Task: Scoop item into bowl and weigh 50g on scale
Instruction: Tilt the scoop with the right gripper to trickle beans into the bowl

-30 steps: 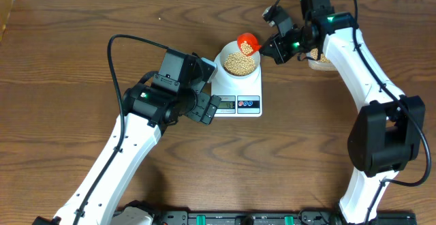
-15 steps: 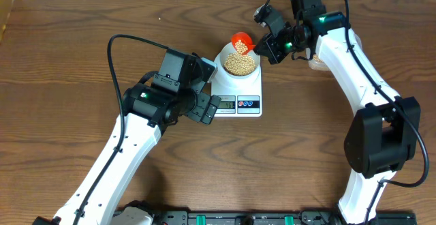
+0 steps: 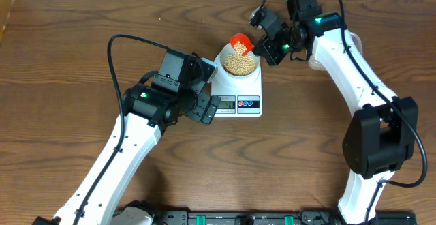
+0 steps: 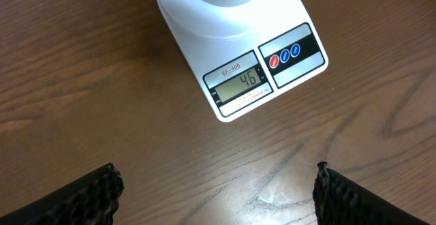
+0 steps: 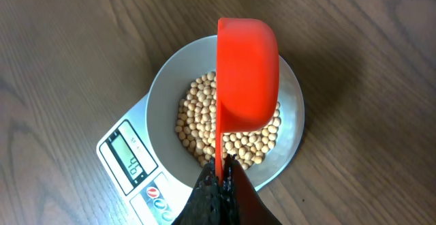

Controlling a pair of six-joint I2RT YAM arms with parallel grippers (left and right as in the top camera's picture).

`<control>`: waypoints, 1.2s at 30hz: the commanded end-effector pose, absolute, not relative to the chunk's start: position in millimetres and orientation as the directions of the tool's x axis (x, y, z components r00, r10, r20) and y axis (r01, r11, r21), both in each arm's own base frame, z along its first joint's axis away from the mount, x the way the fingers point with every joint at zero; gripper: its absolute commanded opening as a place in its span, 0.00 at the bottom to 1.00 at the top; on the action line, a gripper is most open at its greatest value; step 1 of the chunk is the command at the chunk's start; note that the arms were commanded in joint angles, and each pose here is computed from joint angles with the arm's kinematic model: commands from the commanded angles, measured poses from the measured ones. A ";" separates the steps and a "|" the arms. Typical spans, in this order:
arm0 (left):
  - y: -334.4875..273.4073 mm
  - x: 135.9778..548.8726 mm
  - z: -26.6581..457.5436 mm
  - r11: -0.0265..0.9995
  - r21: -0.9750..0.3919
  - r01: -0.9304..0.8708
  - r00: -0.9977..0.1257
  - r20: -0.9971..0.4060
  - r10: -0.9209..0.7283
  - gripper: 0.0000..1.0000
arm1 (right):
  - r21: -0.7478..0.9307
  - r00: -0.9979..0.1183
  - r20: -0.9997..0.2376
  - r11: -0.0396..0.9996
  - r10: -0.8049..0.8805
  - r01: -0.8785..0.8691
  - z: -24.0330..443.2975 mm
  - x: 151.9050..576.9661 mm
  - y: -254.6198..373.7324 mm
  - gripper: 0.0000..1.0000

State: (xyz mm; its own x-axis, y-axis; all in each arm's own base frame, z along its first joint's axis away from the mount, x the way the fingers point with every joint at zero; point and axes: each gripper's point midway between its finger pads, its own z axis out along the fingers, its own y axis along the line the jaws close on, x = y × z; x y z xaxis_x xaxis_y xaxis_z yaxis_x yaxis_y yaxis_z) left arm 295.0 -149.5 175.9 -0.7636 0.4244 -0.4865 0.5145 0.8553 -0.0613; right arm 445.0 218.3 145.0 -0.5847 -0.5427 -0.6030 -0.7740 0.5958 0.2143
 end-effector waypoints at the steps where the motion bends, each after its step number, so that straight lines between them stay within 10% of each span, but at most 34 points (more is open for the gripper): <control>1: -146.7 295.4 172.6 0.859 -0.054 0.509 -0.769 -0.476 0.426 0.92 | 0.173 -0.538 -0.635 0.576 -0.555 -0.799 160.6 448.2 222.9 0.01; 36: -146.7 295.5 172.6 0.859 -0.054 0.509 -0.769 -0.476 0.426 0.92 | 0.050 -0.396 -0.644 0.481 -0.654 -0.875 159.2 448.8 220.4 0.01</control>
State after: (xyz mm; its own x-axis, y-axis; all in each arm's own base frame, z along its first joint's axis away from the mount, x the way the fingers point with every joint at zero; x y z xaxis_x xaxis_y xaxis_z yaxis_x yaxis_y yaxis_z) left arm 295.0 -149.5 175.9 -0.7636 0.4244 -0.4865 0.5145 0.8553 -0.0613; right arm 446.9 214.8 142.8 -0.4690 -0.6334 -0.6155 -0.8456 0.5231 0.1059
